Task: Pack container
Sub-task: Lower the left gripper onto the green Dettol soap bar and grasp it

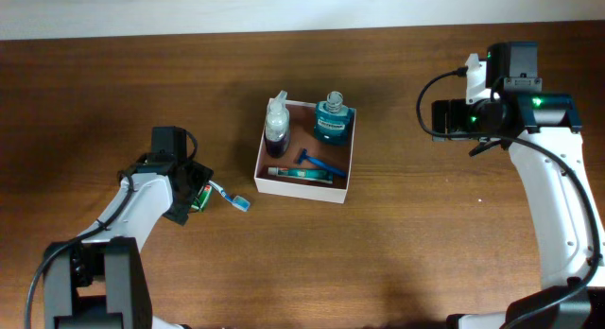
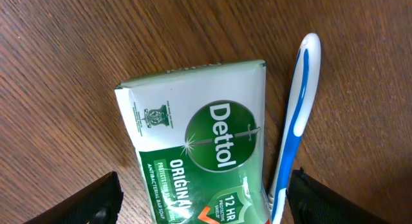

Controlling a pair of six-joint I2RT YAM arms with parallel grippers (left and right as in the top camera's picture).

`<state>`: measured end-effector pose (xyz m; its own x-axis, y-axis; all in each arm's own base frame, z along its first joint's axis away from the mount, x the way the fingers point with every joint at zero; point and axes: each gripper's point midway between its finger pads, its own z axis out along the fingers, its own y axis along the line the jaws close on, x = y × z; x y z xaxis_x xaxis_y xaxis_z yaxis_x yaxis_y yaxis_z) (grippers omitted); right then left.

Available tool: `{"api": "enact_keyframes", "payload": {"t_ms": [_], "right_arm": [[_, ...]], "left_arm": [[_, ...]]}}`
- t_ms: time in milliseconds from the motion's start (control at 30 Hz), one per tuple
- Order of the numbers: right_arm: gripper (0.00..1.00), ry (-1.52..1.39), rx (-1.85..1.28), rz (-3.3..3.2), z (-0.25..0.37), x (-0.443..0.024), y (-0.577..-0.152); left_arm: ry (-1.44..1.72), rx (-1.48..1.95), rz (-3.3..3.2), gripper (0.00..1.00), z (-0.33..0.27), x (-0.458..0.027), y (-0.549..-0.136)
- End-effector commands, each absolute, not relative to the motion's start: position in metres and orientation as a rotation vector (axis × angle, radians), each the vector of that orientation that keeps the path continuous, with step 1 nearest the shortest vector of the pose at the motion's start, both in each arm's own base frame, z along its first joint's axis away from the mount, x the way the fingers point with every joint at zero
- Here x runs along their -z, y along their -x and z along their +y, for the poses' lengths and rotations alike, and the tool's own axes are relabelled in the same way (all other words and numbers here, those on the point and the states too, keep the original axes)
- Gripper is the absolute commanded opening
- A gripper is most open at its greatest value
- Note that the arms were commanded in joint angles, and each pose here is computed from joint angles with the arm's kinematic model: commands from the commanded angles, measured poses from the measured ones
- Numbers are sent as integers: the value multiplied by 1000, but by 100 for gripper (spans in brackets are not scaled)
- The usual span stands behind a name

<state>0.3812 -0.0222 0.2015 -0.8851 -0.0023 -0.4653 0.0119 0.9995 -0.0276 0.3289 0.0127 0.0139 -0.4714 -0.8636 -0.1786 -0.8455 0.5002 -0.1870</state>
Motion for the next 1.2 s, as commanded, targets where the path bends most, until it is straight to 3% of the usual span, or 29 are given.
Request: {"api": "enact_keyframes", "payload": {"t_ms": [0,367,1000,1167], "right_arm": [[98,-27,48,2647,-25,-205,-382],[99,-27,48,2647,-25,-205,-382],[99,-27,48,2647,-25,-205,-382],[99,-27,48,2647,-25,-205,-382]], "left_arm": [[1424,36,2508,82,19,-11,-325],[1427,-1,2508,71,23,-11,-322],[1029,-67,2693,70,24,-11,-323],[940,-74,2733,56,23,-10,-322]]}}
